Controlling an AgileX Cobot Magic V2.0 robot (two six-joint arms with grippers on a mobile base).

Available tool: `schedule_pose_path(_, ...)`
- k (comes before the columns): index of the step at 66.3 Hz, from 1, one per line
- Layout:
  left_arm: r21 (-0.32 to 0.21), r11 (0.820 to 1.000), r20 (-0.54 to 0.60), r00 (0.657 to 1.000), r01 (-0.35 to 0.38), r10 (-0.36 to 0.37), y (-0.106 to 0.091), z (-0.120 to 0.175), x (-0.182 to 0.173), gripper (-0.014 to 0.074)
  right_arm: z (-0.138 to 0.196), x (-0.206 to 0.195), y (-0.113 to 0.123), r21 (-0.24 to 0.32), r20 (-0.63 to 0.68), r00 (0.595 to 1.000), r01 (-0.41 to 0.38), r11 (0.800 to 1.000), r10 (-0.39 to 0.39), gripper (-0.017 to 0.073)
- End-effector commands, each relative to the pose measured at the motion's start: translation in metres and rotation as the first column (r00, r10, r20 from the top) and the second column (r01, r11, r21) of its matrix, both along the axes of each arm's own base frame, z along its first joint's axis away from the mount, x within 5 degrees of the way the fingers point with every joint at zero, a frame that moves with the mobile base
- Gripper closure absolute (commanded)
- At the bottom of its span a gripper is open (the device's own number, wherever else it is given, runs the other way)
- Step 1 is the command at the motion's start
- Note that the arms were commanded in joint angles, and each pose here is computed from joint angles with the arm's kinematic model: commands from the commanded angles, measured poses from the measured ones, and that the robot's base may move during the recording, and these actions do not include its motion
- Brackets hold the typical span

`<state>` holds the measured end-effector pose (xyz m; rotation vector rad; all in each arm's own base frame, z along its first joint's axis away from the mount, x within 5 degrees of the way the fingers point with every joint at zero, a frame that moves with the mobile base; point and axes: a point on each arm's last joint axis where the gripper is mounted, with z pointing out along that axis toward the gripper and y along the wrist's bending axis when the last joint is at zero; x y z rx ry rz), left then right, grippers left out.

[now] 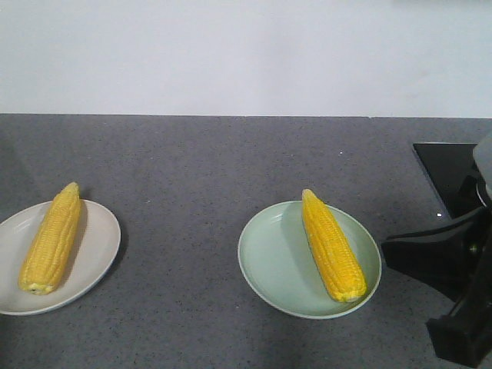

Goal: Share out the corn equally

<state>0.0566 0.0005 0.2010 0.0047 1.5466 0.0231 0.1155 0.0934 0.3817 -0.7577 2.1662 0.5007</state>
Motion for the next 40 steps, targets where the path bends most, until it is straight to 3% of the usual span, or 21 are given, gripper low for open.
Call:
schedule_pose_path(1,-0.019,1.000,0.106,0.994,-0.004,0.006,0.001,0.013,-0.003,0.0601,0.013,-0.001,-0.003,0.058,0.069,0.997,0.018,0.998,-0.022,0.0569)
schedule_pose_path(10,-0.019,1.000,0.106,0.994,-0.004,0.006,0.001,0.013,-0.003,0.0601,0.006,0.002,-0.023,0.061,0.125,0.981,0.140,0.988,-0.146,0.0569)
schedule_pose_path(16,-0.019,1.000,0.106,0.994,-0.004,0.006,0.001,0.013,-0.003,0.0601,-0.011,0.000,-0.039,0.073,0.204,0.948,0.233,0.970,-0.244,0.0569)
schedule_pose_path(28,-0.019,1.000,0.106,0.994,-0.004,0.006,0.001,0.013,-0.003,0.0601,-0.042,-0.021,-0.068,0.181,0.427,0.793,0.396,0.900,-0.434,0.0569)
schedule_pose_path(33,-0.019,1.000,0.106,0.994,-0.004,0.006,0.001,0.013,-0.003,0.0601,-0.054,-0.029,-0.078,0.235,0.486,0.711,0.455,0.859,-0.509,0.0569)
schedule_pose_path(40,-0.019,1.000,0.106,0.994,-0.004,0.006,0.001,0.013,-0.003,0.0601,-0.076,-0.040,-0.086,0.296,0.508,0.630,0.513,0.806,-0.587,0.0569)
